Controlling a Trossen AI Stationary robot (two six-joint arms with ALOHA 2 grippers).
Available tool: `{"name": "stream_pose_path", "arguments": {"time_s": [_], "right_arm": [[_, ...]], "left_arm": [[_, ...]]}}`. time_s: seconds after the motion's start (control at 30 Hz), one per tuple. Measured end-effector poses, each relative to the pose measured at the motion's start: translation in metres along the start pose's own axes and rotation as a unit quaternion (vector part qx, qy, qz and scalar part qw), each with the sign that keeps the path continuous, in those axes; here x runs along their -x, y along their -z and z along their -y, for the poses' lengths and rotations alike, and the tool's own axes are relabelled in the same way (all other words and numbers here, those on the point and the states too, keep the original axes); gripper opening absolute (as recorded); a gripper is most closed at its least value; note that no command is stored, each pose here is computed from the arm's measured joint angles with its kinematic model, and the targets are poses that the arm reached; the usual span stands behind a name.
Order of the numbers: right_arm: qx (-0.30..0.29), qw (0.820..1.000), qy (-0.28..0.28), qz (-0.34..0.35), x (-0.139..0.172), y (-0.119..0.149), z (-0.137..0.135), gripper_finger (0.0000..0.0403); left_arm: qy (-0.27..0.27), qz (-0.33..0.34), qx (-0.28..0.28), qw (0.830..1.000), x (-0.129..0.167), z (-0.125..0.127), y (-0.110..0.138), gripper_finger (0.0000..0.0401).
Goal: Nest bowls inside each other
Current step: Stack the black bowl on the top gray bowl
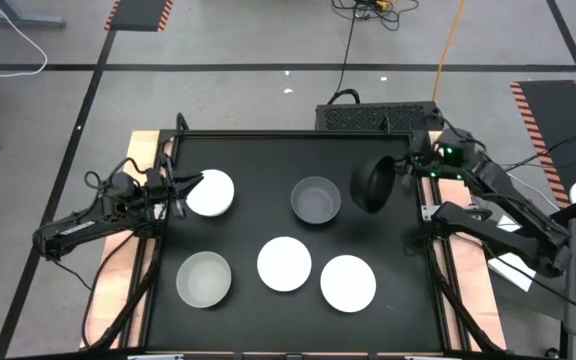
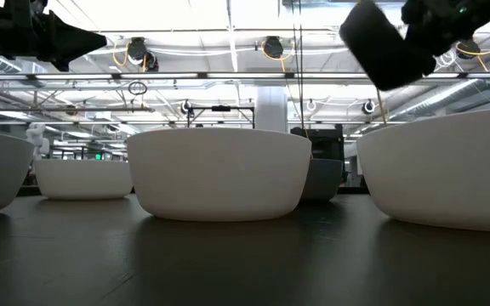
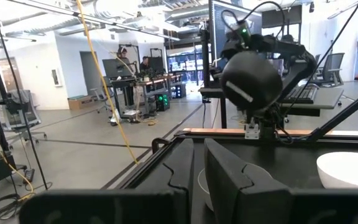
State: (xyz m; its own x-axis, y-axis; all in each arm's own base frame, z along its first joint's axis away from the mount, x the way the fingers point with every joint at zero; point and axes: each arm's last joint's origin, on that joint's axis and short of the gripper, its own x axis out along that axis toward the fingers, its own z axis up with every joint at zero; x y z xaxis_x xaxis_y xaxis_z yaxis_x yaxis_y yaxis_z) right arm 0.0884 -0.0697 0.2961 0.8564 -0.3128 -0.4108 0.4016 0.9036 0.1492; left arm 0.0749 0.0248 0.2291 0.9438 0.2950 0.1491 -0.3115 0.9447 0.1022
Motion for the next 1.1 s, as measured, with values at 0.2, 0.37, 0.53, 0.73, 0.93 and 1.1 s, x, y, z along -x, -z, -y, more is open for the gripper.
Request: {"name": "stream_pose_path", "arguments": {"time_s": [0.2, 0.37, 0.53, 0.73, 0.93, 1.1], "right_arm": [[0.013, 0.999, -0.015, 0.032, -0.002, 0.022, -0.004, 0.0], [0.022, 0.999, -0.016, 0.047, 0.001, 0.04, -0.005, 0.0], [0.006, 0.998, 0.001, 0.063, 0.01, 0.046, -0.007, 0.0], [-0.06, 0.994, 0.0, 0.092, 0.004, 0.056, -0.004, 0.0], [-0.078, 0.989, -0.007, 0.123, -0.026, 0.08, 0.006, 0.0], [-0.06, 0.984, -0.012, 0.17, -0.035, 0.088, 0.009, 0.0]], "left_arm": [[0.0, 0.0, 0.0, 1.0, 0.0, 0.0, 0.0, 0.0042], [0.0, 0.0, 0.001, 1.0, 0.0, 0.0, 0.0, 0.0042], [0.0, 0.0, 0.002, 1.0, 0.0, 0.0, 0.0, 0.0042], [0.0, -0.001, 0.002, 1.0, 0.0, 0.0, 0.0, 0.0042], [0.0, -0.002, 0.0, 1.0, 0.0, 0.0, 0.0, 0.0042], [0.0, -0.002, 0.001, 1.0, 0.0, 0.0, 0.0, 0.0042]]}}
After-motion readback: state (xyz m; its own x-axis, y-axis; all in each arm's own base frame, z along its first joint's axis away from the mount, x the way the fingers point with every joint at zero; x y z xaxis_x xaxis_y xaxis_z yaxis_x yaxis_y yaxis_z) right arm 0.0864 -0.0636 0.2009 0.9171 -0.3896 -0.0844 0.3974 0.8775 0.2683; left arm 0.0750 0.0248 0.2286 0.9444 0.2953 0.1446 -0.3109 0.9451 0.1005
